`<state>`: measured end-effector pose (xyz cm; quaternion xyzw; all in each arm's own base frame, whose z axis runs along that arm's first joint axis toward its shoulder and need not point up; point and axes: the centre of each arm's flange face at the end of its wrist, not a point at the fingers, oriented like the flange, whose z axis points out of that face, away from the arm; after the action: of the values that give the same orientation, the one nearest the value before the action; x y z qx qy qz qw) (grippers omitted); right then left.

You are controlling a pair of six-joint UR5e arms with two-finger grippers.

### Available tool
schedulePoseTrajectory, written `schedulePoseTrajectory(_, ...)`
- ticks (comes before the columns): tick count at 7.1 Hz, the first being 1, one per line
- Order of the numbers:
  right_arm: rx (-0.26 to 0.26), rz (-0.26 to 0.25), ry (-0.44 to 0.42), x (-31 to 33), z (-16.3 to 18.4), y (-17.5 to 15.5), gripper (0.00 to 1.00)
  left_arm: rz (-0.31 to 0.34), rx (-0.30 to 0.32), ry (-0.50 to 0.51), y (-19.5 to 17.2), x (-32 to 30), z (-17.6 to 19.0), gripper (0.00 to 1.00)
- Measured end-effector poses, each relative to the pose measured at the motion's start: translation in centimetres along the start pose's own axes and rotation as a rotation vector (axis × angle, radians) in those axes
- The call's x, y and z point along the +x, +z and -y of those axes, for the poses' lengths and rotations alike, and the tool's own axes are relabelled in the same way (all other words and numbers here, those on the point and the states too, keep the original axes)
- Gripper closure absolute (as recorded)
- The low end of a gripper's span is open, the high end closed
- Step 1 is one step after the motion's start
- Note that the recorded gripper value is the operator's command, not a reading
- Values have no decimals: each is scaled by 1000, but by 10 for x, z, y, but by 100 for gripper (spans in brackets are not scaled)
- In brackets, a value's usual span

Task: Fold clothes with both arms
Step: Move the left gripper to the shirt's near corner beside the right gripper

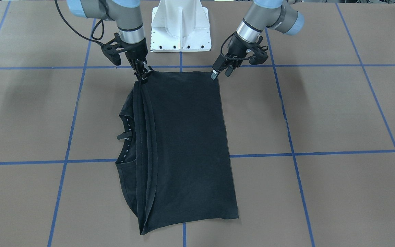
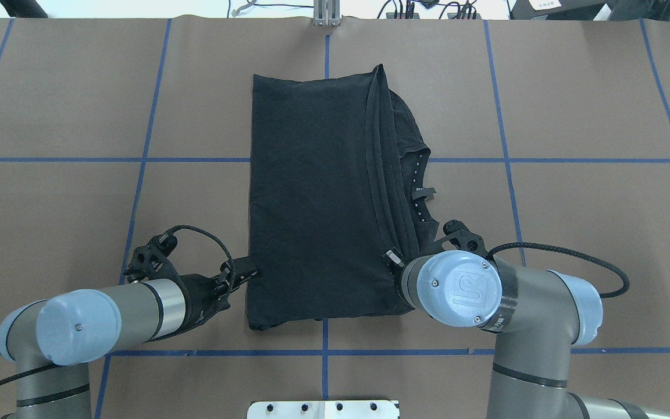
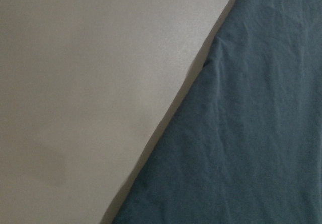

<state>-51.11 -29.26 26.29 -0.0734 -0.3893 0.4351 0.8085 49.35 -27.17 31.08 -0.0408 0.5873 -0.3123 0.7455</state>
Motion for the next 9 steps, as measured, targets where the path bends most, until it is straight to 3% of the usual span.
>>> schedulePoseTrajectory(3,-1,0,-1,0,-1,0,100,42,-27,16,18,-16,-25,1)
schedulePoseTrajectory(5,-1,0,-2,0,-2,0,100,52,-37,20,23,-20,-34,25)
schedulePoseTrajectory(7,-1,0,-2,0,-2,0,100,53,-39,20,24,-20,-35,30)
schedulePoseTrajectory(9,-1,0,-2,0,-2,0,100,57,-37,21,24,-23,-34,44)
